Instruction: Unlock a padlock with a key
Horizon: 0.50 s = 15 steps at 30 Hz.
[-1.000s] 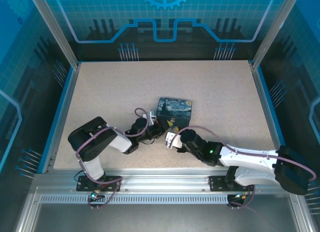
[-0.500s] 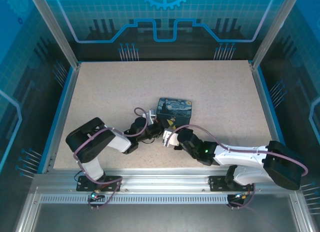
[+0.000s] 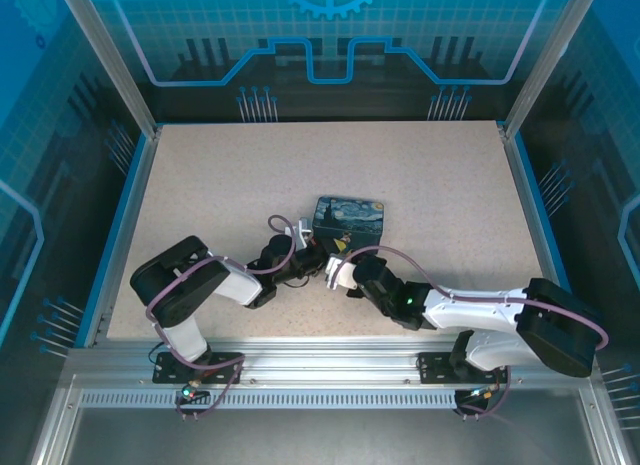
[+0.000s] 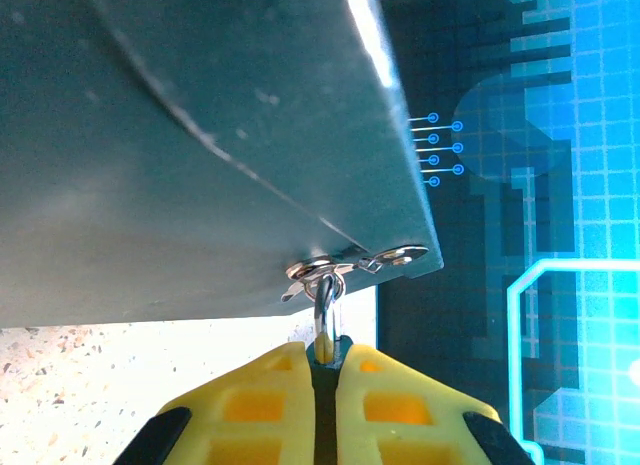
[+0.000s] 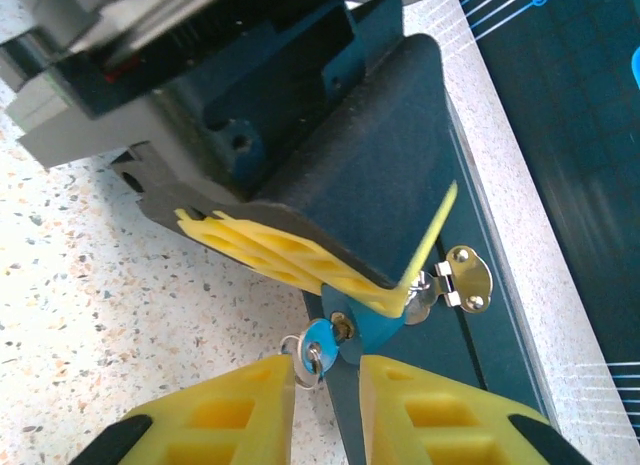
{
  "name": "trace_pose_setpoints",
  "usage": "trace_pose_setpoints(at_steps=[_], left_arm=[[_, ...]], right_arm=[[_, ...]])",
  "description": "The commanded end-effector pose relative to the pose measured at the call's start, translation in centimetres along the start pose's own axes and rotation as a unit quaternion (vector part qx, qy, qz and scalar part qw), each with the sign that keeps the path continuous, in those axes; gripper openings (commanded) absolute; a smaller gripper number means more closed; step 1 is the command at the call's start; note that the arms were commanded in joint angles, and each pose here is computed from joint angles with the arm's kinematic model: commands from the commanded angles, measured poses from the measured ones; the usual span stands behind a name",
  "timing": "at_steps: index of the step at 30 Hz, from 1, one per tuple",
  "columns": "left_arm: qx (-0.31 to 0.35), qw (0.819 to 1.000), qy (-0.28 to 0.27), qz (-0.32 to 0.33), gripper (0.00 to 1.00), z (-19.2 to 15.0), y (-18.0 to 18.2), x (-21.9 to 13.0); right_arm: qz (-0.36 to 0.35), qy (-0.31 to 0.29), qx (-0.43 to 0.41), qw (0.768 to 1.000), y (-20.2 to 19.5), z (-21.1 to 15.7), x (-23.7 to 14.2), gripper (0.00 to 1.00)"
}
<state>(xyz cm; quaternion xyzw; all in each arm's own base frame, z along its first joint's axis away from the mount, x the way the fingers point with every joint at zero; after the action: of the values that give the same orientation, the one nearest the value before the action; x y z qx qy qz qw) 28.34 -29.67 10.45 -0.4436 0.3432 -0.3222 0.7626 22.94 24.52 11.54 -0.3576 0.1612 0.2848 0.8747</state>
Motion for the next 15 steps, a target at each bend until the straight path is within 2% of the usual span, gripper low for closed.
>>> trace_pose_setpoints(at_steps=[1,8,15], left_arm=[[-0.001,1.000,-0.015,-0.026,0.01,0.92,-1.65,-0.36],[-0.002,1.000,-0.015,-0.026,0.01,0.96,-1.70,-0.29],[-0.003,1.000,-0.015,-0.025,0.01,0.95,-1.62,-0.33]], right_arm=[[-0.027,0.002,0.026,0.999,-1.11,0.08,0.40,0.23],[-0.018,0.013,0.018,1.000,-0.76,-0.05,0.95,0.21],[-0.010,-0.004,0.026,1.000,-0.55,0.91,1.06,0.21]])
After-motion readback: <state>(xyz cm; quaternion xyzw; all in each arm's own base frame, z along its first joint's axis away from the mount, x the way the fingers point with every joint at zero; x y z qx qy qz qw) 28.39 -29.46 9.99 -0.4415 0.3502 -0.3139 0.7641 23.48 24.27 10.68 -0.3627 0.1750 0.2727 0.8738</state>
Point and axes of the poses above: each hand's point on the last joint's axis, 136 mm out from that joint toward the fingers, its own x axis out along the fingers, its own y axis along the line the jaws close on, z = x × y, the point moved 2 cm from there along -x, back along the fingers, and after that the axes turned 13 degrees about x, right-handed, at the moved point
